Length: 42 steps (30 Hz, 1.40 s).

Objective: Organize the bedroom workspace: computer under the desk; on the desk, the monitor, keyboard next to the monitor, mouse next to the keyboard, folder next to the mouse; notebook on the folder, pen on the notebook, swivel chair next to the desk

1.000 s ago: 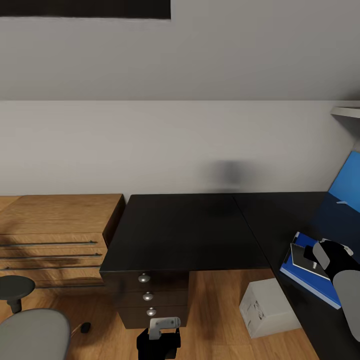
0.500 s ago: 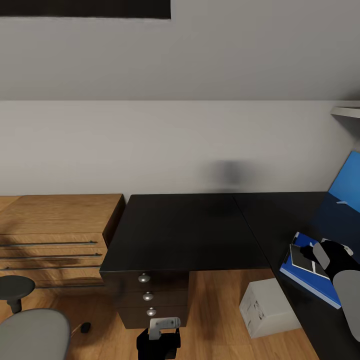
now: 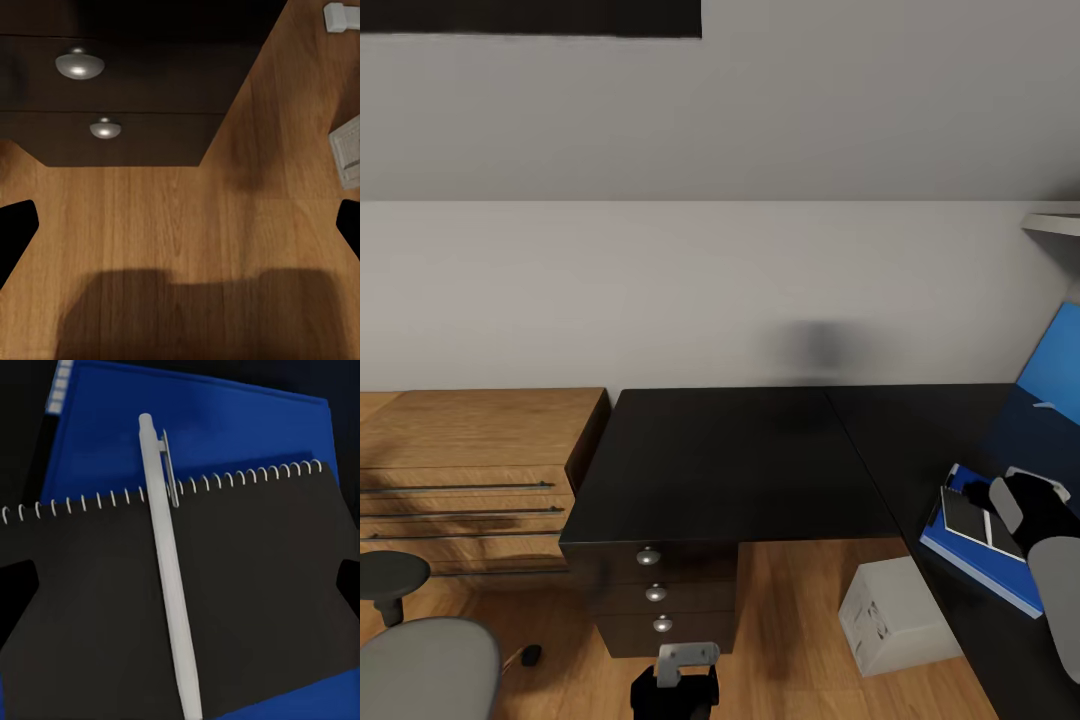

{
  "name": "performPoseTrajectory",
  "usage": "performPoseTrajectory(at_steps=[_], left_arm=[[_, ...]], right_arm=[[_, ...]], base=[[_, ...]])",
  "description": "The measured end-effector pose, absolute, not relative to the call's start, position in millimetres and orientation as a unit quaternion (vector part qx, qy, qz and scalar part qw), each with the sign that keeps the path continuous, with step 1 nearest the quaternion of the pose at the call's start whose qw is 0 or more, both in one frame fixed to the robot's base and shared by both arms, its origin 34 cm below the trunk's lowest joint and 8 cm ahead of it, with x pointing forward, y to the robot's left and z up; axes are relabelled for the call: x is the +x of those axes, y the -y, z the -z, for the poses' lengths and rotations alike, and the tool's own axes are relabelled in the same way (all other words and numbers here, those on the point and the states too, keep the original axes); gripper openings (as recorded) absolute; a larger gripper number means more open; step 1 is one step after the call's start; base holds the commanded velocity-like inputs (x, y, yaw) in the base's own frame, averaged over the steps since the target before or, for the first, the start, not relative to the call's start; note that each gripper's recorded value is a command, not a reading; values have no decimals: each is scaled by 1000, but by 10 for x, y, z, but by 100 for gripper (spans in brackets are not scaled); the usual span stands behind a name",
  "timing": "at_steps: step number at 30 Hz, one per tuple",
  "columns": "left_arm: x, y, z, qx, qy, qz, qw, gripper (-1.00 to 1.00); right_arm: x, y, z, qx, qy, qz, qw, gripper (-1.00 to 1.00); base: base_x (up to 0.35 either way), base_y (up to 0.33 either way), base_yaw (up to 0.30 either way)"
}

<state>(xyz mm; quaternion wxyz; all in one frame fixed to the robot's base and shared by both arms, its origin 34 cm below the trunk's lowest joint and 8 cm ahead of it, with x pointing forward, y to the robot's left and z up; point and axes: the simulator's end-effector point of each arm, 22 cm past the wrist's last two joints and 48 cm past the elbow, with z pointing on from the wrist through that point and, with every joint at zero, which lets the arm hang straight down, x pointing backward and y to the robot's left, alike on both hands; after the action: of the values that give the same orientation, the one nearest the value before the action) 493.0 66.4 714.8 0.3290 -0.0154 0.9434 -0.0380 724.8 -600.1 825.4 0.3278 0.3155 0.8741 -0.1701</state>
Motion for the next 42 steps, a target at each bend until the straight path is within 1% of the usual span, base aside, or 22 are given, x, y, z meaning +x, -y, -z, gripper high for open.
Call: performPoseTrajectory(at_steps=[6,9,15,17,18,21,23,24,28,31,34,42], left_arm=[[4910,-676,-7113,-14,-945,35,326,100],[4877,-696,-7053,-11,-947,30,320,100],[4868,-705,-7034,-11,-947,28,319,100],[4871,-719,-7026,-13,-948,27,318,100],[4877,-735,-7023,-15,-948,26,317,100],[4891,-762,-7020,-18,-948,24,318,100],[4893,-765,-7020,-18,-948,24,318,100],[4897,-771,-7018,-19,-947,23,318,100],[4901,-783,-7014,-19,-948,22,318,100],[4921,-819,-7013,-24,-947,20,318,100],[4961,-951,-6969,-39,-948,9,315,100],[4971,-1003,-6955,-43,-948,4,314,100]], right_arm=[[7295,6048,-8396,314,-867,175,346,100],[7326,5966,-8521,302,-858,179,374,100],[7206,5232,-8438,269,-864,155,396,100],[7132,4569,-8195,260,-876,115,390,100],[7131,4364,-8140,253,-880,107,388,100],[7147,3935,-8057,224,-889,99,385,100],[7155,3788,-8036,214,-893,97,385,100],[7173,3517,-7999,202,-897,86,384,100],[7158,3391,-7960,196,-900,82,381,100],[7138,3166,-7881,176,-905,75,380,100],[7136,3142,-7875,174,-902,75,388,100],[7129,3123,-7873,173,-902,74,389,100]], base=[[0,0,0],[0,0,0],[0,0,0],[0,0,0],[0,0,0],[0,0,0],[-101,0,0],[-228,0,0],[-294,0,0],[-335,0,0],[-335,0,0],[-335,0,0]])
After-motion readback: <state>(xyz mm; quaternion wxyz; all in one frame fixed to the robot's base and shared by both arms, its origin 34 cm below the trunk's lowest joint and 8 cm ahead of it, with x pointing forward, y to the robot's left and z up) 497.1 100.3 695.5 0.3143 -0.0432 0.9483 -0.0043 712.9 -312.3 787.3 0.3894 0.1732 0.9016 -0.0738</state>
